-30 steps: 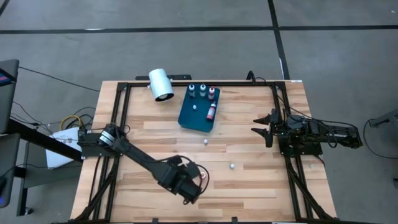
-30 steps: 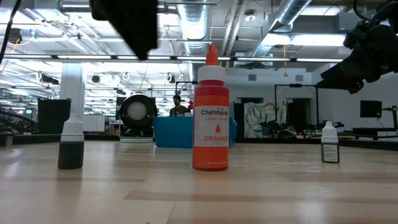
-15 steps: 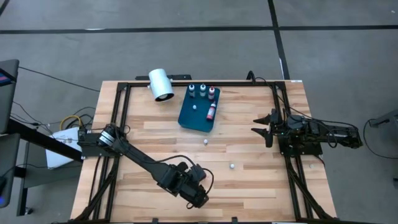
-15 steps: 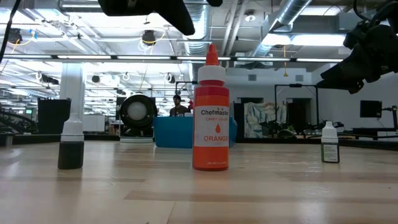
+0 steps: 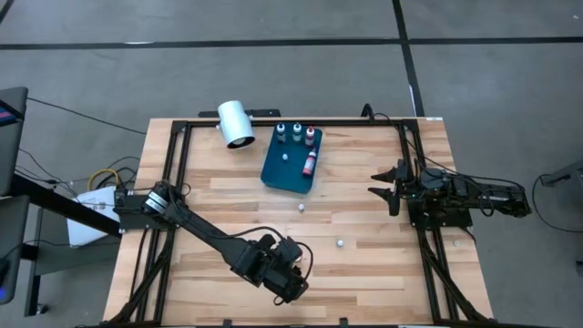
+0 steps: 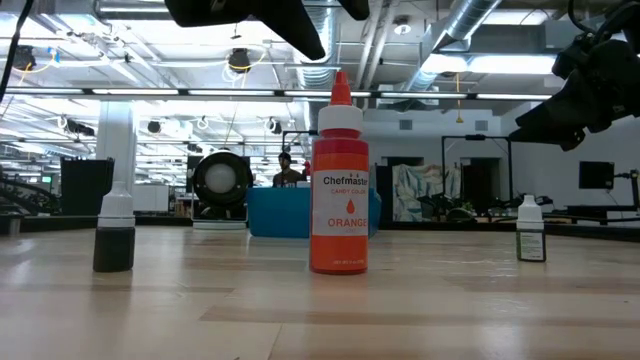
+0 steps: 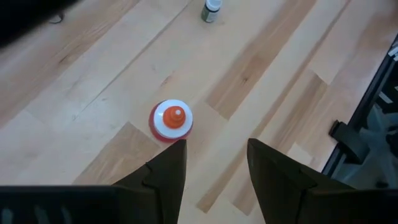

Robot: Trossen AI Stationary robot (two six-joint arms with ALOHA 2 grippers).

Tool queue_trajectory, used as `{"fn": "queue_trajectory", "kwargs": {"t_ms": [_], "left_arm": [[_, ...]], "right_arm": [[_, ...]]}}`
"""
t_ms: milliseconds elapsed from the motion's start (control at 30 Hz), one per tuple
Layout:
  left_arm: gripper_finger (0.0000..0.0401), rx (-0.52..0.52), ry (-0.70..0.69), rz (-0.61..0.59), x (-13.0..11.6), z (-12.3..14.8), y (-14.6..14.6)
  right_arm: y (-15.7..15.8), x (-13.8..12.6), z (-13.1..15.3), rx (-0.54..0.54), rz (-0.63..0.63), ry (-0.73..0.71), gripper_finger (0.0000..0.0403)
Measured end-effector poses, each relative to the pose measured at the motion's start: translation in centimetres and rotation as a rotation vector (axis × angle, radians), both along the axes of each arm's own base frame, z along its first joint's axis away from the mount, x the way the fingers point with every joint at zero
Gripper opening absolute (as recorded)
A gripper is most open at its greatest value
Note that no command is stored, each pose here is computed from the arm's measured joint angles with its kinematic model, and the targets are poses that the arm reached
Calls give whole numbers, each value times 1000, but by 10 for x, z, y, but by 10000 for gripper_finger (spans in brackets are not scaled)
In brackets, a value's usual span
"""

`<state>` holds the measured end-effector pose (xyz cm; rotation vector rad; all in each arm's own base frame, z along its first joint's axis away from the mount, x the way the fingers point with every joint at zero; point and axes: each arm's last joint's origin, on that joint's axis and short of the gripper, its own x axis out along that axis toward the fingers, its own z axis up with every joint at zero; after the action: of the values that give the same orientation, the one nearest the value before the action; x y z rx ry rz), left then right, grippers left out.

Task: Pick & Place food coloring
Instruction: Put the large orange food coloring bottle into the blue bin

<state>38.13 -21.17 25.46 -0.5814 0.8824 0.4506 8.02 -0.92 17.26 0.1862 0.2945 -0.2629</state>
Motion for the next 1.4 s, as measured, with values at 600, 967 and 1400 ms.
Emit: {"fn": "queue_trajectory", "kwargs": {"t_ms": [600,967,1400], "left_arm": [[160,31,8,44,7,0,17],[160,41,28,52,6,-1,20],[160,80,39,71,5,-2,24]], "right_arm": [[0,0,0,0,0,0,207],[0,0,0,0,0,0,207],[0,0,0,1,0,0,207]]}}
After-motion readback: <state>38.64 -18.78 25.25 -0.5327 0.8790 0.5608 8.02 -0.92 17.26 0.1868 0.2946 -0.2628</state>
